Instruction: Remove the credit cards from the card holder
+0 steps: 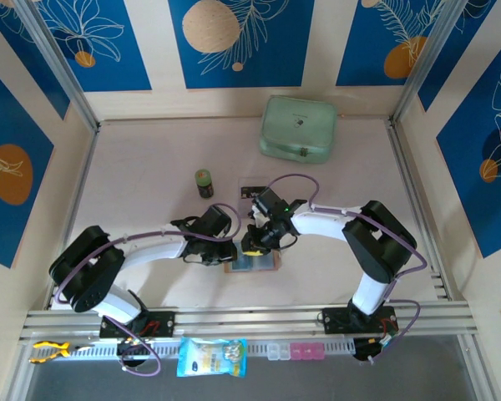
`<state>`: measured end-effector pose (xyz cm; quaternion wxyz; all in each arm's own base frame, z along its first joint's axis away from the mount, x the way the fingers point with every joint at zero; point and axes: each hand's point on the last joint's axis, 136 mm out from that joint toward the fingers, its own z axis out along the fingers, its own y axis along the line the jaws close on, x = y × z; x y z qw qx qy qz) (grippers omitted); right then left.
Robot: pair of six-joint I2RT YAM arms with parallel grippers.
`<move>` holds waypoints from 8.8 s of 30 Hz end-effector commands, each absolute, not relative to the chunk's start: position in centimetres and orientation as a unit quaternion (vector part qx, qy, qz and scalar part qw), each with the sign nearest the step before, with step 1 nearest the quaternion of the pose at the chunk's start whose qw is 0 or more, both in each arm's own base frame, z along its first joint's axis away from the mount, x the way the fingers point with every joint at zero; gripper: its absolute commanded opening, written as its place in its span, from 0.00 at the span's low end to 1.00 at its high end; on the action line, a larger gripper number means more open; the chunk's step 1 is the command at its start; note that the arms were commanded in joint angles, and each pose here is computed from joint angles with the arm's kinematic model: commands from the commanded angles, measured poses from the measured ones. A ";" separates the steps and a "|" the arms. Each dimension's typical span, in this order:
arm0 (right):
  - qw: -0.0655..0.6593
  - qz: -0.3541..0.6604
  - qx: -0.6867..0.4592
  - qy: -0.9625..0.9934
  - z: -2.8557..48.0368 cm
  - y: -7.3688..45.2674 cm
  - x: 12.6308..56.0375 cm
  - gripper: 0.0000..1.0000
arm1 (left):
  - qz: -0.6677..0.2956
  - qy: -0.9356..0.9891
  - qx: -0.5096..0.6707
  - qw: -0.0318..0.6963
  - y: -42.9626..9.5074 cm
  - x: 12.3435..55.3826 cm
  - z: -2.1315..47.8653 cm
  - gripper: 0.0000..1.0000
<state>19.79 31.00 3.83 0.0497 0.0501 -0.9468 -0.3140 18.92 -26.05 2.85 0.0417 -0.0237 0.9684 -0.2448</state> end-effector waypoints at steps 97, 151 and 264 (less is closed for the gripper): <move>0.043 -0.311 -0.010 -0.949 2.6 27.3 19.6 0.24 | -0.220 0.975 0.001 0.001 -27.8 19.8 1.9 0.00; -0.032 -0.308 0.038 -0.950 6.9 24.2 21.3 0.00 | -0.212 0.977 -0.003 0.005 -27.0 19.5 2.2 0.01; -0.217 -0.123 0.584 -0.772 12.1 26.5 46.7 0.35 | -0.174 0.974 -0.109 0.094 -16.3 21.0 6.2 0.20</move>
